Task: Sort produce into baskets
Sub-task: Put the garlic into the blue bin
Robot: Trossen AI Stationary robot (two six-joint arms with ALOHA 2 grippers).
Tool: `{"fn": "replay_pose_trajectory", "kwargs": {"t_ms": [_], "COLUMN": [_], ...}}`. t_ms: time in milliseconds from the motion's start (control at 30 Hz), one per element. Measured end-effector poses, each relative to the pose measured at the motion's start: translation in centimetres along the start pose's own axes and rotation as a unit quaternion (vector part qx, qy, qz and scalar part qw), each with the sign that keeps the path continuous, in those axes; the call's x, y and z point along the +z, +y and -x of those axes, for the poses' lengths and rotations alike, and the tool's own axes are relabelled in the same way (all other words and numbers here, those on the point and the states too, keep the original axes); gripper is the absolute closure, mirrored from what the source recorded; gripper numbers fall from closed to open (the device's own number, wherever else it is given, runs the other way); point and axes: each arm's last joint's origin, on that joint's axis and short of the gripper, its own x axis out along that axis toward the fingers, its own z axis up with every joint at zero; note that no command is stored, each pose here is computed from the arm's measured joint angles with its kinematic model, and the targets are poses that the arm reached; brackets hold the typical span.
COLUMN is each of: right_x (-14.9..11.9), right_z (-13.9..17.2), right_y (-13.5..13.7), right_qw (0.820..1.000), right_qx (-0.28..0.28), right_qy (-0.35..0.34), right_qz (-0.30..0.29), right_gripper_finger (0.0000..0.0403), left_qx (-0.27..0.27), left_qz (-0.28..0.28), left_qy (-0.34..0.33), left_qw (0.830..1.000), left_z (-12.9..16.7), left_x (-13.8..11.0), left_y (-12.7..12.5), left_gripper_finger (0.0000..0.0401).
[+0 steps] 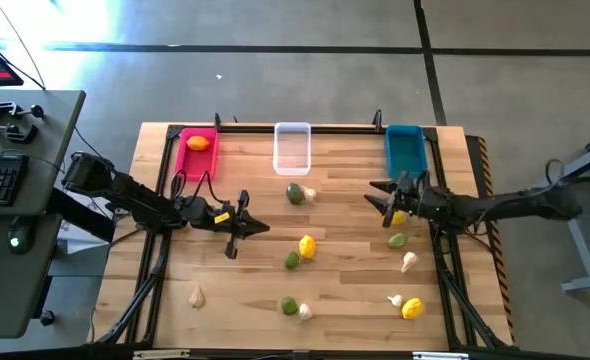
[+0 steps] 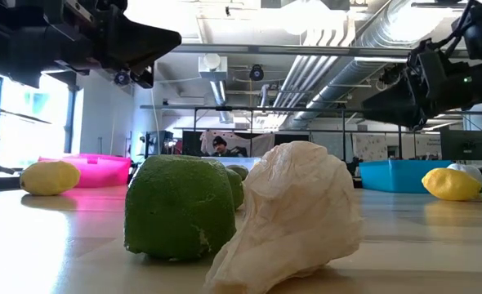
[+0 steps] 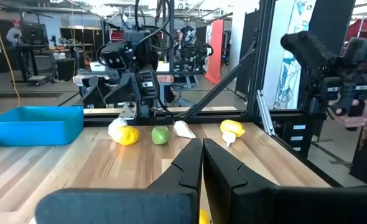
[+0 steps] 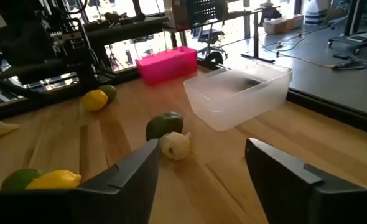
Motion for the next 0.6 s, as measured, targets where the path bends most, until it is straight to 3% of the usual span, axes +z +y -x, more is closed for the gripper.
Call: {"fn": "replay_pose_trajectory", "kwargs": {"t_ms": [300,600], "right_x": [-1.3,-0.8], "right_z": [-1.5,-5.0], "right_y": [1.0,2.7], "right_qw": [0.999,0.994], "right_qx": [-0.02,-0.034], "right_qy": [0.039,0.091], "right_qz": [0.017,0.042], "right_gripper_finger": [0.0155,0.0155], "left_qx": [0.0,0.0], "left_qz": [-0.001,-0.001], "left_qy": [0.0,0.0], "left_qw": [1.0,1.0], "left_z": [0.0,0.0], "left_x": [0.0,0.0], "left_y": [0.0,0.0], "left_gripper_finger": [0.0401,0.0401]}}
